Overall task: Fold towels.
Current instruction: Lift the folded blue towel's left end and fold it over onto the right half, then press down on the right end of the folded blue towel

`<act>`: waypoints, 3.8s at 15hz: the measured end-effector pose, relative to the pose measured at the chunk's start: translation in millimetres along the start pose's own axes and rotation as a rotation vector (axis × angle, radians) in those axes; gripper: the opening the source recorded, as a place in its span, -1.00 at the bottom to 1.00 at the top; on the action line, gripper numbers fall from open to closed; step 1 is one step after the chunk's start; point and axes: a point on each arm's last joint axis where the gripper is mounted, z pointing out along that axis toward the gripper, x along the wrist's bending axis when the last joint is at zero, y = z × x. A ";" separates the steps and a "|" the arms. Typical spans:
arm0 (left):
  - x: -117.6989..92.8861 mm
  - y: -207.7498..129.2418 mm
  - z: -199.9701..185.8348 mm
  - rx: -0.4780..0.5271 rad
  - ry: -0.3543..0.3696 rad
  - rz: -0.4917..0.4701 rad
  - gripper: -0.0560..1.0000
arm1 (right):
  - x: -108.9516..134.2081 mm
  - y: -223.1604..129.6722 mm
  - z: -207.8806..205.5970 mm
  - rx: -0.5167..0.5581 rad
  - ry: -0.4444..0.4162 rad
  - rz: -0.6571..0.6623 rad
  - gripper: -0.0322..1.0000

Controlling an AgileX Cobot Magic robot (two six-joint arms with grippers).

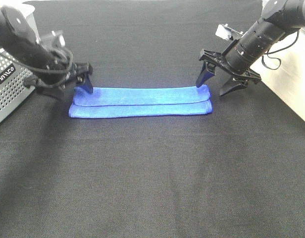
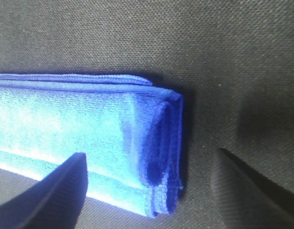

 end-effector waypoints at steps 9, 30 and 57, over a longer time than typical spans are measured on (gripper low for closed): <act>3.3 -5.3 17.2 0.017 -0.019 -0.062 0.15 | 0.0 0.1 0.0 -0.001 0.000 0.000 0.39; -54.0 39.3 -107.1 0.022 -0.007 0.100 -0.78 | 18.5 2.7 -42.1 -0.034 0.023 -0.011 0.39; -122.5 57.8 -94.0 -0.225 -0.160 -0.079 0.14 | 126.8 -30.3 -26.0 0.111 0.467 -0.144 0.39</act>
